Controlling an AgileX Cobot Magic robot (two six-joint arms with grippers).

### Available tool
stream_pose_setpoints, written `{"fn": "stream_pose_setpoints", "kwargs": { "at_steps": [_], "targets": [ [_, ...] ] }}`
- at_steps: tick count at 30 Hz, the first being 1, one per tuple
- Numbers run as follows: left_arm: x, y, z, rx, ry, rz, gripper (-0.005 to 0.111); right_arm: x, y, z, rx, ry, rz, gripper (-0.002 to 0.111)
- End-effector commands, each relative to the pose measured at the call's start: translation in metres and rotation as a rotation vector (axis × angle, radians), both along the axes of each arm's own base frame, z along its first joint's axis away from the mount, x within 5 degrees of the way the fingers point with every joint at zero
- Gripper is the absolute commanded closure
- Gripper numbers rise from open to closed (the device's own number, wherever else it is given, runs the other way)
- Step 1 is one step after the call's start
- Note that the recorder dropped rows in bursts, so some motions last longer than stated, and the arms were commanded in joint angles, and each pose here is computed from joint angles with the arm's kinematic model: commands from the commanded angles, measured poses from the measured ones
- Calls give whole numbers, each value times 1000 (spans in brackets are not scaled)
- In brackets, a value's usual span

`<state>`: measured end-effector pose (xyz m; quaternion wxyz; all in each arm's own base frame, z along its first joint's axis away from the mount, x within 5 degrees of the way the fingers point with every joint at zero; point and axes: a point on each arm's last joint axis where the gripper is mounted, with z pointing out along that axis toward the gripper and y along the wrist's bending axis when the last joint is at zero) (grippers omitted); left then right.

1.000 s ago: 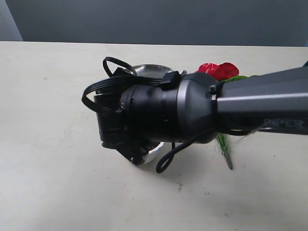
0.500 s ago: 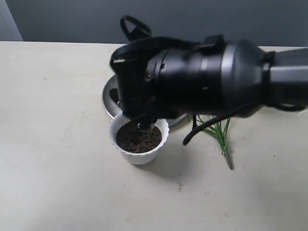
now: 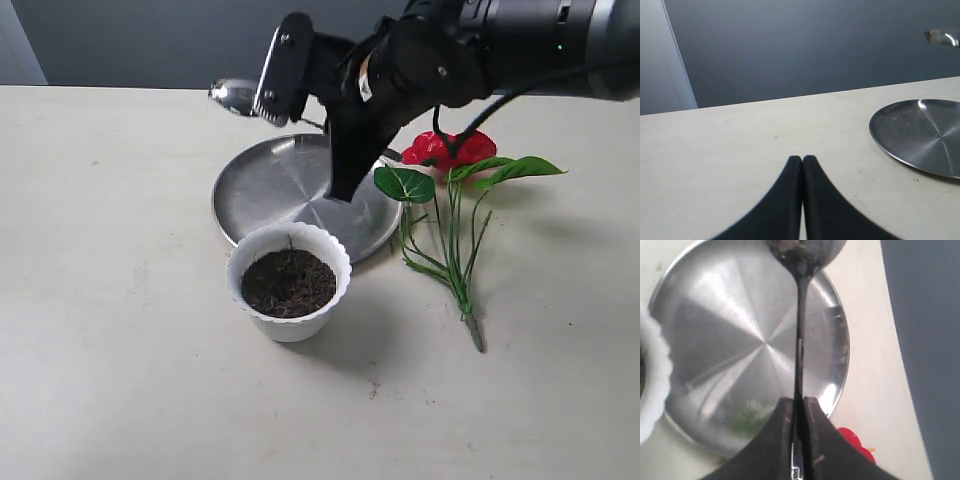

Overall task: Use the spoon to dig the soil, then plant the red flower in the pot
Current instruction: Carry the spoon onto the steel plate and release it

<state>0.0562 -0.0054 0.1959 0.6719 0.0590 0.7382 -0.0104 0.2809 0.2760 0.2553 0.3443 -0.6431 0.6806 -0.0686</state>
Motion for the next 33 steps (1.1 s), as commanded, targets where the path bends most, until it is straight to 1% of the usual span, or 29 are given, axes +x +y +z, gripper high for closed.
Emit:
{"fn": "stream_pose_setpoints", "kwargs": {
  "at_steps": [1, 5, 9, 13, 16, 19, 26, 33],
  "targets": [
    [0, 0, 2, -2, -20, -7, 106, 43, 1, -4, 195, 92, -161, 109],
    [0, 0, 2, -2, -20, -7, 106, 72, 12, -12, 256, 182, -242, 109],
    [0, 0, 2, -2, -20, -7, 106, 90, 29, -26, 261, 318, -289, 109],
    [0, 0, 2, -2, -20, -7, 106, 98, 38, -47, 164, 433, -315, 109],
    [0, 0, 2, -2, -20, -7, 106, 103, 39, -61, 114, 503, -386, 109],
    [0, 0, 2, -2, -20, -7, 106, 105, 38, -72, 79, 527, -437, 109],
    [0, 0, 2, -2, -20, -7, 106, 104, 38, -95, 24, 587, -467, 109],
    [0, 0, 2, -2, -20, -7, 106, 105, 38, -101, 15, 589, -468, 109]
  ]
}}
